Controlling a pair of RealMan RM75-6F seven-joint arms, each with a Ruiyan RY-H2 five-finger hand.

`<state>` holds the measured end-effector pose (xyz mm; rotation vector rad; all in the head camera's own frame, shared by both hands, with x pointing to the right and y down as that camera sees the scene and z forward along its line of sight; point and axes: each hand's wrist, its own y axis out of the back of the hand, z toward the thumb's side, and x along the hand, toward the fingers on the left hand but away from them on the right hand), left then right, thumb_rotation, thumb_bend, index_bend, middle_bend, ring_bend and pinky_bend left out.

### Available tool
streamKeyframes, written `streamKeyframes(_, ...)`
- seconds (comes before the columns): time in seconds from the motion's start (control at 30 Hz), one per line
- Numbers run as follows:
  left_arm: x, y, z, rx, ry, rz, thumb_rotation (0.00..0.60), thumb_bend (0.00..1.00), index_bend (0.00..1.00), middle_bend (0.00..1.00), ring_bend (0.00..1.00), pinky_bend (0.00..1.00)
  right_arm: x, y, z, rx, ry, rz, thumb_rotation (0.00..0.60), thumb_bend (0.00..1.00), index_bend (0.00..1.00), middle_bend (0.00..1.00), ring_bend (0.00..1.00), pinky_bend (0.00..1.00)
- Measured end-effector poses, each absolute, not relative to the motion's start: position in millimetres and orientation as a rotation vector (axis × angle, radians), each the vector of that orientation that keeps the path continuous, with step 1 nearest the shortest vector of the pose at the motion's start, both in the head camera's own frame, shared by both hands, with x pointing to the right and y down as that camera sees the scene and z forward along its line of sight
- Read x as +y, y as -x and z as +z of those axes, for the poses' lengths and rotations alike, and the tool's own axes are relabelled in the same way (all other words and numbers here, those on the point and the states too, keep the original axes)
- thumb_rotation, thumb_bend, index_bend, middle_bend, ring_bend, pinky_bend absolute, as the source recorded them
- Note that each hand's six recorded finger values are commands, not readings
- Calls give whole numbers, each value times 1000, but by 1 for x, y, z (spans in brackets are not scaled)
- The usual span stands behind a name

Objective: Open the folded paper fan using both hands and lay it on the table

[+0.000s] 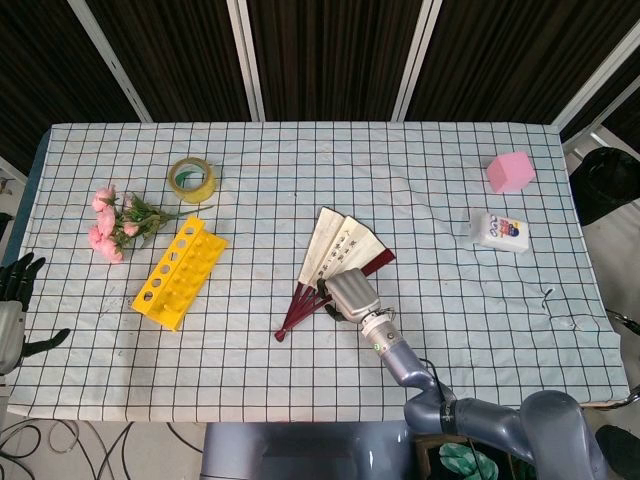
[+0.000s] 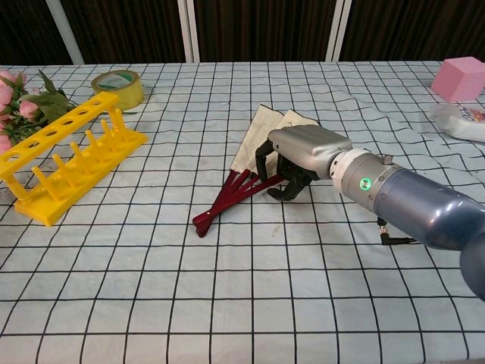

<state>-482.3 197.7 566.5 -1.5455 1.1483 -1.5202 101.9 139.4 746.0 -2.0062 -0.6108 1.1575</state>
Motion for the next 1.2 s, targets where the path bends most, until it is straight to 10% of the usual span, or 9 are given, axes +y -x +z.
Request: streamKeyframes(1.2, 197, 483, 566, 1161, 1549, -1522, 600, 18, 0, 0, 0, 0, 142, -105, 746, -626, 2002, 1158, 600, 359, 539, 934, 987, 907)
